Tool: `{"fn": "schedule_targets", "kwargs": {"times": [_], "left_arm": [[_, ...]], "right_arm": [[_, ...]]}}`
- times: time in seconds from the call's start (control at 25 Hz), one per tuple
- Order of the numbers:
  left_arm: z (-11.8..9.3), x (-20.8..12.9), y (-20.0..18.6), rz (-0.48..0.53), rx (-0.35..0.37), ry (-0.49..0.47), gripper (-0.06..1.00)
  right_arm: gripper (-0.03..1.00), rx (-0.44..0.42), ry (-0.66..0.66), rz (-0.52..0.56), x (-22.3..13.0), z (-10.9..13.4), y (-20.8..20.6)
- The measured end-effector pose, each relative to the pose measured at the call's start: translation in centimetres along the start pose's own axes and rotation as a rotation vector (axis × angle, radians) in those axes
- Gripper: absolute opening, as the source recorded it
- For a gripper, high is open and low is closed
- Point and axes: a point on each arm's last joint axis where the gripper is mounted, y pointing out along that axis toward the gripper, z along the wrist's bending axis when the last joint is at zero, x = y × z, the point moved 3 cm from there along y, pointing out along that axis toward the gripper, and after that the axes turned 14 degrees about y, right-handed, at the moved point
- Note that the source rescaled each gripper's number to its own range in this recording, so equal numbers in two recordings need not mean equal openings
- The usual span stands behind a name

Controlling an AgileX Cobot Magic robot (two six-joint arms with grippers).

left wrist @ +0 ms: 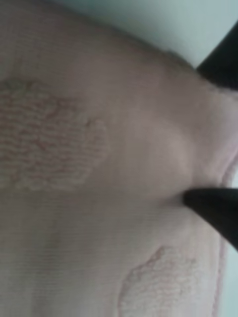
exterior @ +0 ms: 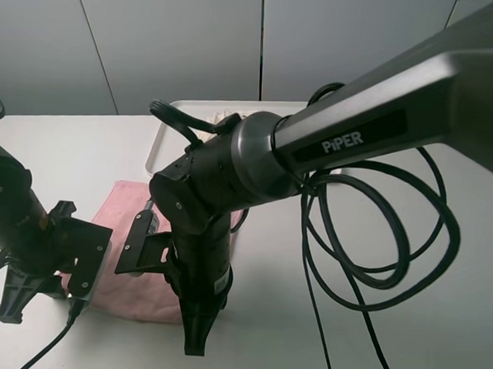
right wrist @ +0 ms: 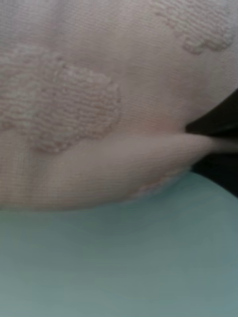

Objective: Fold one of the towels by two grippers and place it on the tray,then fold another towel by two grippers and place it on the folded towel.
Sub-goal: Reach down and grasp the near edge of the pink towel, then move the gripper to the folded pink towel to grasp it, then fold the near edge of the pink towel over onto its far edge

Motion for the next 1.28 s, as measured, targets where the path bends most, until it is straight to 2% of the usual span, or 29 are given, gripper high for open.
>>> {"fn": "schedule_targets", "kwargs": {"times": [0.12,0.16,0.36,0.52,0.84,1.0,1.16,1.28], "left_arm": [[0.1,0.0,0.0,0.005,0.006,0.010,0.08],[0.1,-0.1,0.0,0.008,0.007,0.017,0.04],[0.1,-0.2,-0.4,0.015,0.016,0.018,0.03],[0.3,-0.4,-1.4,0.013,0.051,0.007,0.03],[0.7,-0.5,-3.1,-0.006,0.130,-0.114,0.03],[1.5,-0.4,-4.4,-0.045,0.223,-0.203,0.03],[3.3,-0.8,-5.7,-0.113,0.334,-0.379,0.03],[4.3,-1.2,-6.3,-0.151,0.367,-0.474,0.03]], "right_arm": [[0.02,0.000,0.015,0.000,0.0,0.0,0.0],[0.02,0.000,0.028,0.000,0.0,0.0,0.0],[0.02,0.000,0.062,0.000,0.0,0.0,0.0],[0.02,-0.010,0.083,-0.016,0.1,-0.1,-0.8],[0.02,-0.067,0.137,-0.075,-0.5,-1.6,-5.2],[0.02,-0.077,0.243,-0.133,-1.0,-3.4,-7.5],[0.02,-0.080,0.352,-0.160,-1.6,-5.0,-8.5],[0.02,-0.080,0.415,-0.177,-1.7,-5.7,-8.7]]}}
